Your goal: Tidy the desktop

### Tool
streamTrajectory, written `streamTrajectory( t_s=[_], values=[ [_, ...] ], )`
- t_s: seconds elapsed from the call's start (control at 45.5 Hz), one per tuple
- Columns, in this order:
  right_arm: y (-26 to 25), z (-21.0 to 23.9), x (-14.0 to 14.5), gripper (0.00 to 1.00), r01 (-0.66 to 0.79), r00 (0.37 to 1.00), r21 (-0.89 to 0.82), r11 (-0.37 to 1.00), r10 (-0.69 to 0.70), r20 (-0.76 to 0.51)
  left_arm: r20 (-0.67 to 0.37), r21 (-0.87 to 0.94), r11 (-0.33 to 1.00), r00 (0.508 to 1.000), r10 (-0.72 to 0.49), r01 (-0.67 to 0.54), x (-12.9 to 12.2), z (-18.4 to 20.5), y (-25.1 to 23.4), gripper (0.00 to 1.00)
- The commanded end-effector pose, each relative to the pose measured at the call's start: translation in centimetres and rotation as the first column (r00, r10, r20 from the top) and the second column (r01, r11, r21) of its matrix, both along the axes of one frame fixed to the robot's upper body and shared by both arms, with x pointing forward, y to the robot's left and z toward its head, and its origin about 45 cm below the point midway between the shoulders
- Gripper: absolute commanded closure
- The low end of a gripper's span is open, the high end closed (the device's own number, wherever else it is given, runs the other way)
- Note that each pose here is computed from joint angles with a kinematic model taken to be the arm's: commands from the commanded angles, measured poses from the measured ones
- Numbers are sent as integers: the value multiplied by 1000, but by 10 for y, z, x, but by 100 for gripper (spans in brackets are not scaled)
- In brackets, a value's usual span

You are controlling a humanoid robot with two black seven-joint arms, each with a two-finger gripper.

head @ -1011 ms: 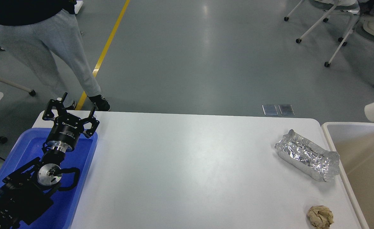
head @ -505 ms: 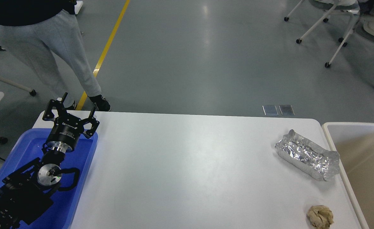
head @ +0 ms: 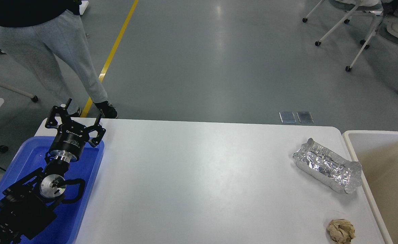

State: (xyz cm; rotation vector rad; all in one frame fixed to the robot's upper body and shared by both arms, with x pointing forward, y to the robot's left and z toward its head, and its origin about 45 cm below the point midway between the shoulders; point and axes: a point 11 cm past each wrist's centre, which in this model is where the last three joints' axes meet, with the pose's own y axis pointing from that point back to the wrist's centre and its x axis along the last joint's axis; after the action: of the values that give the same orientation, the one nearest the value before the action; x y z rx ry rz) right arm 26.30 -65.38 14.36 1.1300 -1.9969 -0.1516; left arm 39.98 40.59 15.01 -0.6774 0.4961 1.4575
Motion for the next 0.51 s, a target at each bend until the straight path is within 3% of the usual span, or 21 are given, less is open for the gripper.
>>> streamTrajectory(
  t_s=[0.0,0.352,0.418,0.484],
  values=[
    [0,-13,-10,100,86,996,-10,996,-86,28,0,0,1000,1000,0,0,0,0,0,0],
    [2,-19,-12,99,121,993,13,993,-121,-1,0,-1,1000,1000,0,0,0,0,-1,0],
    [1,-20,-12,59,139,990,18,990,-139,-14,0,-1,1000,1000,0,0,0,0,-1,0],
    [1,-20,-13,35,159,987,26,987,-158,-27,0,-1,1000,1000,0,0,0,0,-1,0]
  ],
)
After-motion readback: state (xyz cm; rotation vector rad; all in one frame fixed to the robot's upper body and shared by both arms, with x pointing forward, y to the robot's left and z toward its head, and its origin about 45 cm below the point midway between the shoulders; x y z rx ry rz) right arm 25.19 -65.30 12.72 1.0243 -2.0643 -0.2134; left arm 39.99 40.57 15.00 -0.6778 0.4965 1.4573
